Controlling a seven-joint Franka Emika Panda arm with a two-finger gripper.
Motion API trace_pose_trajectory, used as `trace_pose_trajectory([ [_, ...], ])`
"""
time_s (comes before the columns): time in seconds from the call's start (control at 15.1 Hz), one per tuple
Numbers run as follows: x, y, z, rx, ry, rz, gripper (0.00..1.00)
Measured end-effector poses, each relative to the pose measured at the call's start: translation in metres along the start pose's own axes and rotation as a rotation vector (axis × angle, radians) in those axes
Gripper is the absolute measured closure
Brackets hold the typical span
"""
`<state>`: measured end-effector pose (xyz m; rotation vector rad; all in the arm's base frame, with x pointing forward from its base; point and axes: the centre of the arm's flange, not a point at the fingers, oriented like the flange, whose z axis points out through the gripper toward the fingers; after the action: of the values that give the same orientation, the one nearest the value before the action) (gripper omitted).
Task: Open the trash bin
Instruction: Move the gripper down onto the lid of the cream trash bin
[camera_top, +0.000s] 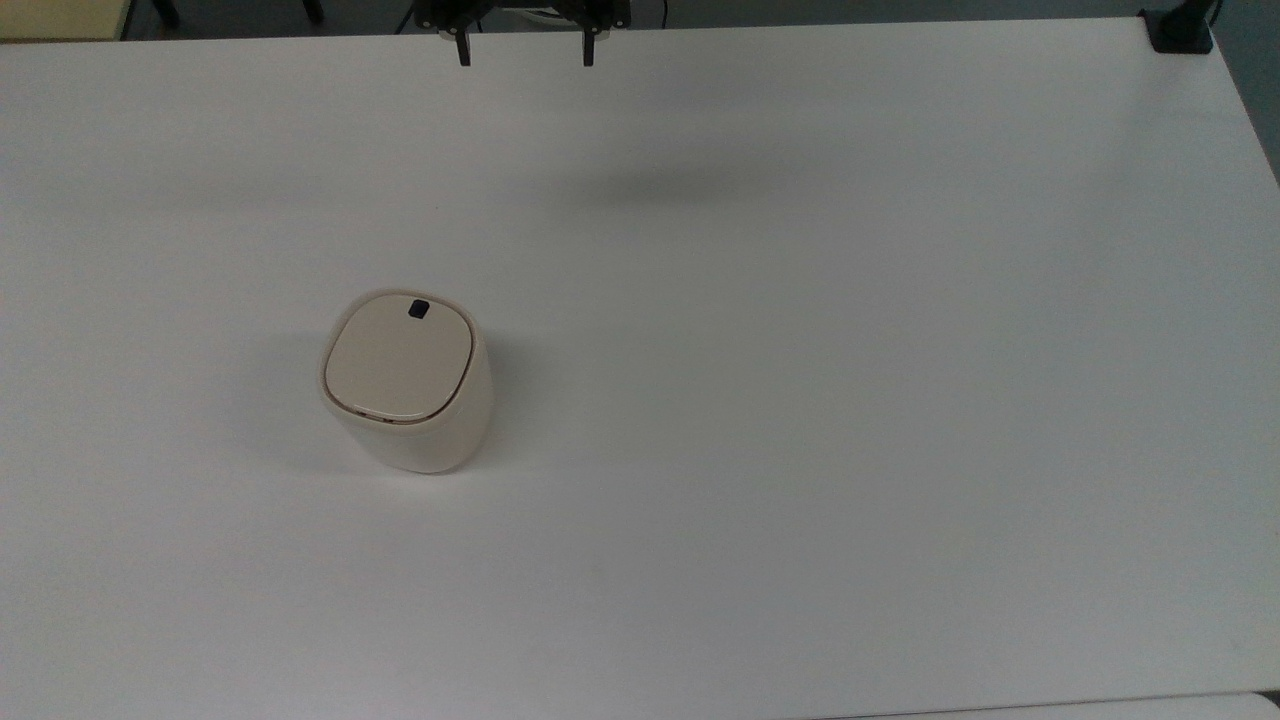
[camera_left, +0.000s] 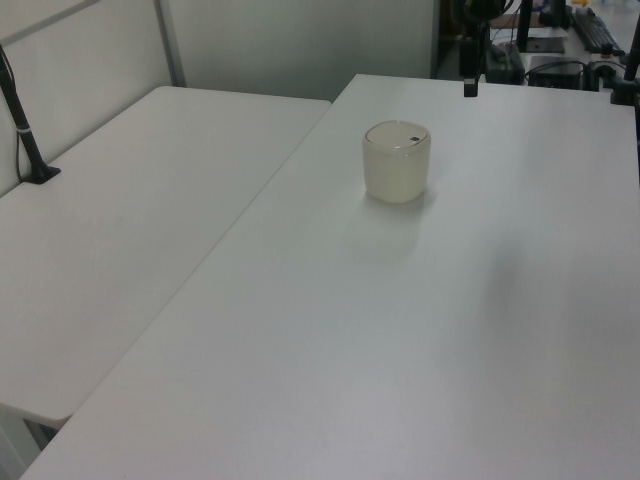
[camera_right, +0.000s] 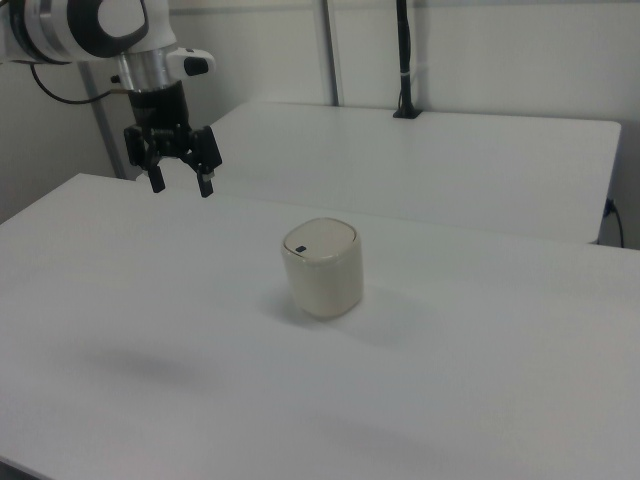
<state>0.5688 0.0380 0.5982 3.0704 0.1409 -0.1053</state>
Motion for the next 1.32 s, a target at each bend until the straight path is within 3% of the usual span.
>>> trace_pose_trajectory([
  [0.86,-0.0004,0.0017,-0.0005,0.0,0.001,0.0,0.01],
  [1.32,-0.0004,0.0039,-0.0002,0.001,0.0,0.002,0.75],
])
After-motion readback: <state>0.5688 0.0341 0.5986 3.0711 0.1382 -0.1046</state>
